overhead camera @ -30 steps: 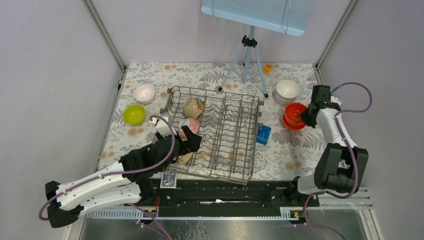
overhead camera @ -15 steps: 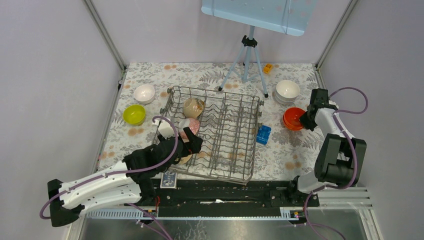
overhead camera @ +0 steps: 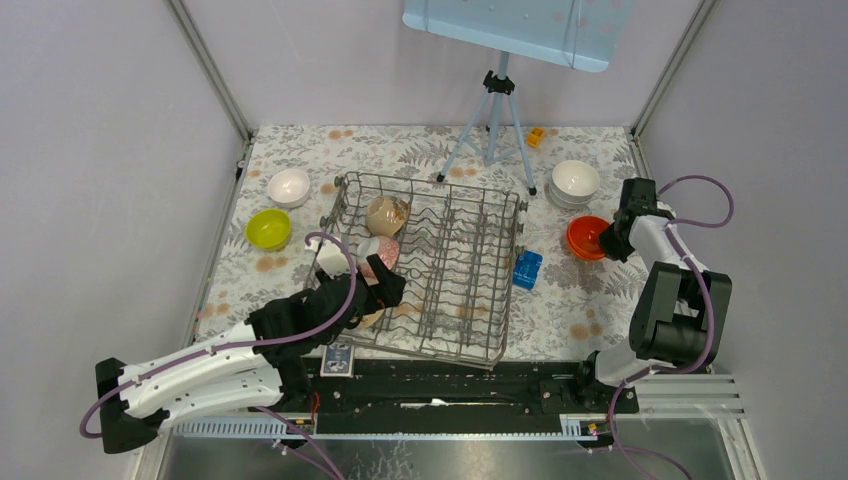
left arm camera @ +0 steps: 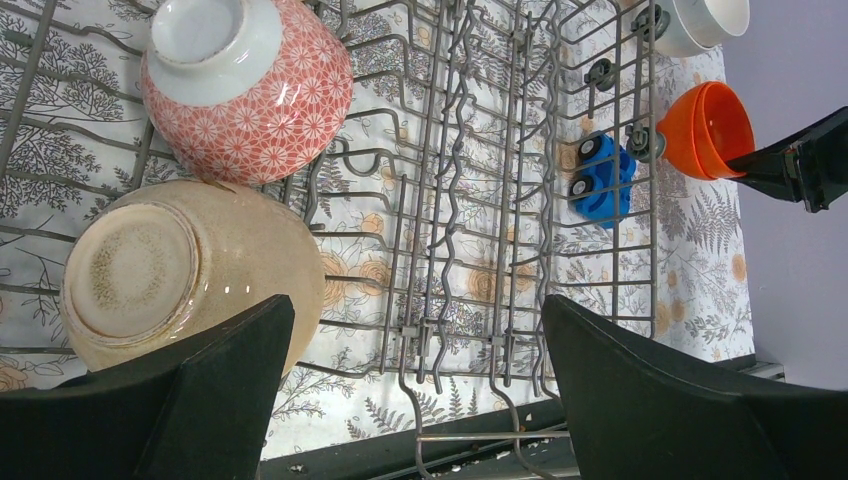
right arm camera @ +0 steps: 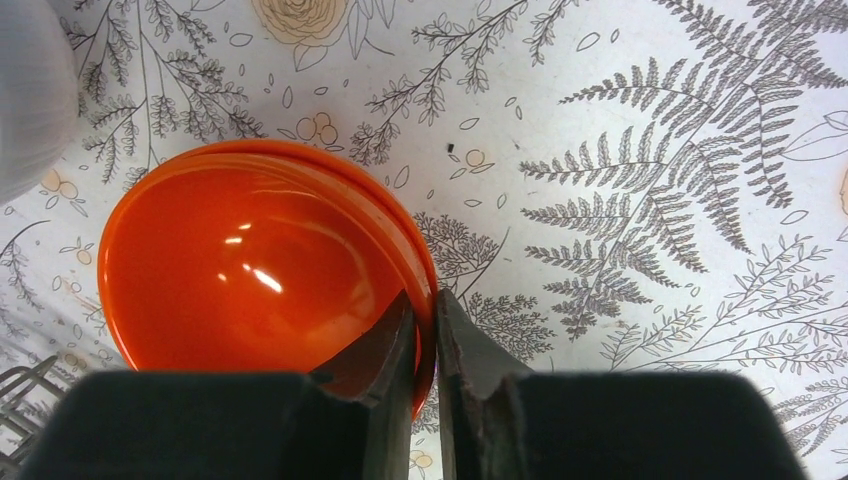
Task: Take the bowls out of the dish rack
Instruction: Place the bowl with the bowl.
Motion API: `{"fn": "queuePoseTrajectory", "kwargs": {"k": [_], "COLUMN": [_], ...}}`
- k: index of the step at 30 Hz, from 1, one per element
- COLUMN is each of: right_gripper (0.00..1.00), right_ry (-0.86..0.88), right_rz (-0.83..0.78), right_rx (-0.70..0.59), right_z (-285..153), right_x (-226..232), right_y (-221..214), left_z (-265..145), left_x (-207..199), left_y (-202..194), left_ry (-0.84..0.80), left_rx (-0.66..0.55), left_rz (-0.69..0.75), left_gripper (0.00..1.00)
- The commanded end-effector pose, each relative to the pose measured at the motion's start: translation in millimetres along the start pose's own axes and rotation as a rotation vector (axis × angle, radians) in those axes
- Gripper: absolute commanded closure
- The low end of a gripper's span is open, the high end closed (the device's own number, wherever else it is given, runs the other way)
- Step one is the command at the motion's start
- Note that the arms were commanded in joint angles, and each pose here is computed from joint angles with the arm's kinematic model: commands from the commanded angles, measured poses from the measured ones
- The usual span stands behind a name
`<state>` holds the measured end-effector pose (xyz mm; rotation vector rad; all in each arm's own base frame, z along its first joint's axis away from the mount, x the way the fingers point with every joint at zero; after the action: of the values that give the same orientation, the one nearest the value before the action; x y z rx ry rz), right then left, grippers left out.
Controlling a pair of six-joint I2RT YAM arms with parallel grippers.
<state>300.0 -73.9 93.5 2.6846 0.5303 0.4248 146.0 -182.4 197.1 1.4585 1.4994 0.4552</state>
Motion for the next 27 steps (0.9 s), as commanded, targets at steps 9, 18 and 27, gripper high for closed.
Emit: {"fn": "queuePoseTrajectory", "kwargs": {"k": [9, 18, 27], "right_gripper": [0.93, 0.94, 0.81], "right_ry": [0.122, 0.144, 0.146], "right_rz": [0.025, 0.039, 0.024], "right_rx": [0.006, 0.003, 0.032], "right_z": [-22, -32, -26], "right_x": [20, 26, 27], "right_y": [9, 14, 9], "left_z": [3, 1, -1], "left_x": [-6, -5, -2], "left_y": [-2, -2, -2], "left_ry": [-0.026, -0.036, -0.033], "left_rx": [0.001, 0.001, 0.002], "left_rz": [-0.024, -0.031, -0.037], "left_gripper": [0.01, 0.01, 0.01]}}
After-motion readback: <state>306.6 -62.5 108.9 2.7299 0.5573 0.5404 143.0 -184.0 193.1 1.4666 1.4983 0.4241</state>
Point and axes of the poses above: each gripper's point midway between its finger pads, its own z axis out along the fingers, its own x axis along the line the jaws close on, y = z × x, the point moved 4 cm from there along -z, back along the fingers, and after that the axes turned 13 degrees about z, right-handed, at the moved point
